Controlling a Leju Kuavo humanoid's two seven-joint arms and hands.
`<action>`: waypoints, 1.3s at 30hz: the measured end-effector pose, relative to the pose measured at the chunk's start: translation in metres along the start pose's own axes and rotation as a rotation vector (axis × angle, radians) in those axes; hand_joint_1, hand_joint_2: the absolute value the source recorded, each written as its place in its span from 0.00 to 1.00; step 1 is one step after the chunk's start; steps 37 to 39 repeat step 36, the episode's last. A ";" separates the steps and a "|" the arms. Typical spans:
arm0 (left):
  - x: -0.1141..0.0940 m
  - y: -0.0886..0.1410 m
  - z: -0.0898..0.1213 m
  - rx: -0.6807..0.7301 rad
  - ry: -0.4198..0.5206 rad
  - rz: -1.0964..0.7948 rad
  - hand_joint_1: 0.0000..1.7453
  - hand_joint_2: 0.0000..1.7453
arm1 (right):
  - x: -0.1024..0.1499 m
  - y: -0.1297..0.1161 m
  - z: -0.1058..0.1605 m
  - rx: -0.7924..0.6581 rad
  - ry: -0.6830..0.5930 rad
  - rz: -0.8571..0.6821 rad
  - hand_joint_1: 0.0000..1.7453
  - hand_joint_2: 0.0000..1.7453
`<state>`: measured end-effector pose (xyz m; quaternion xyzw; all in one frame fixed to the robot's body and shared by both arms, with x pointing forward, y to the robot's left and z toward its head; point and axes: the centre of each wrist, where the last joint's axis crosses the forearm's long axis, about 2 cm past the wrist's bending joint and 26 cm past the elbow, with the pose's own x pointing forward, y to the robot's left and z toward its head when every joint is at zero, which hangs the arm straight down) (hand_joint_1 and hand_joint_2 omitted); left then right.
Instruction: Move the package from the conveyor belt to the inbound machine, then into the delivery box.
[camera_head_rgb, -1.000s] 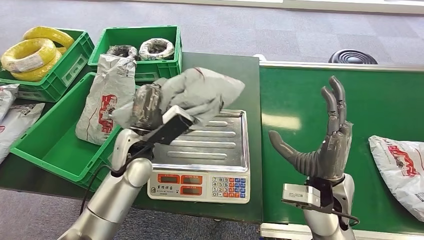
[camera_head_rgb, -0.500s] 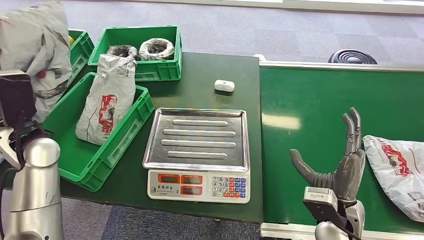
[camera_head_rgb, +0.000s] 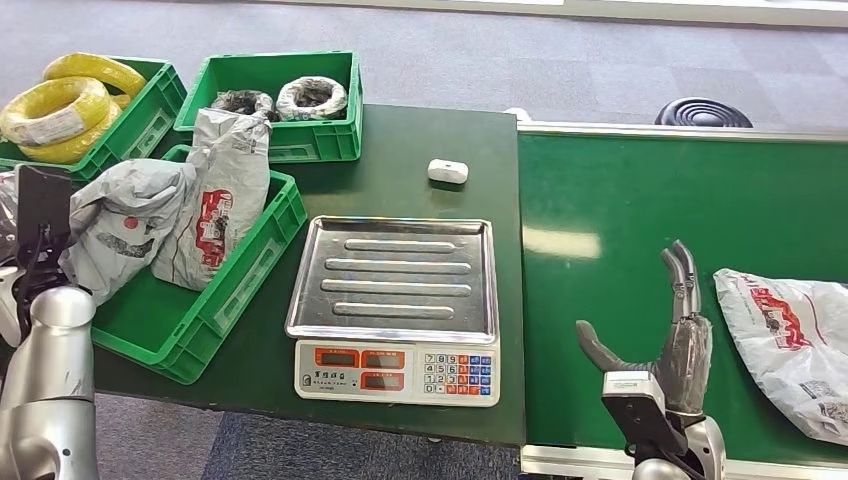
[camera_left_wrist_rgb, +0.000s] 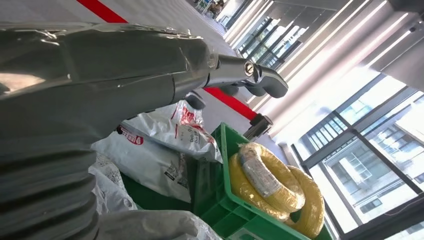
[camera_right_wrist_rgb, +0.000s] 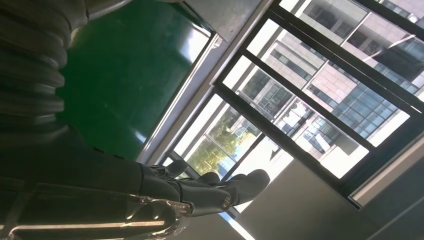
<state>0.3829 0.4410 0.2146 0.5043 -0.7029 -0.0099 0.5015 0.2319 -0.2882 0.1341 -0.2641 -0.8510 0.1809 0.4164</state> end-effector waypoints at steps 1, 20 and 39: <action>-0.001 -0.001 0.000 -0.017 0.006 0.014 0.00 1.00 | -0.001 0.000 0.001 0.004 0.006 -0.001 0.00 1.00; 0.031 0.020 0.058 -0.109 -0.339 0.602 0.00 1.00 | -0.019 0.007 0.039 0.077 0.171 -0.114 0.00 1.00; 0.044 0.054 0.230 -0.312 -0.334 0.816 0.00 1.00 | -0.020 0.015 0.051 0.094 0.251 -0.174 0.00 1.00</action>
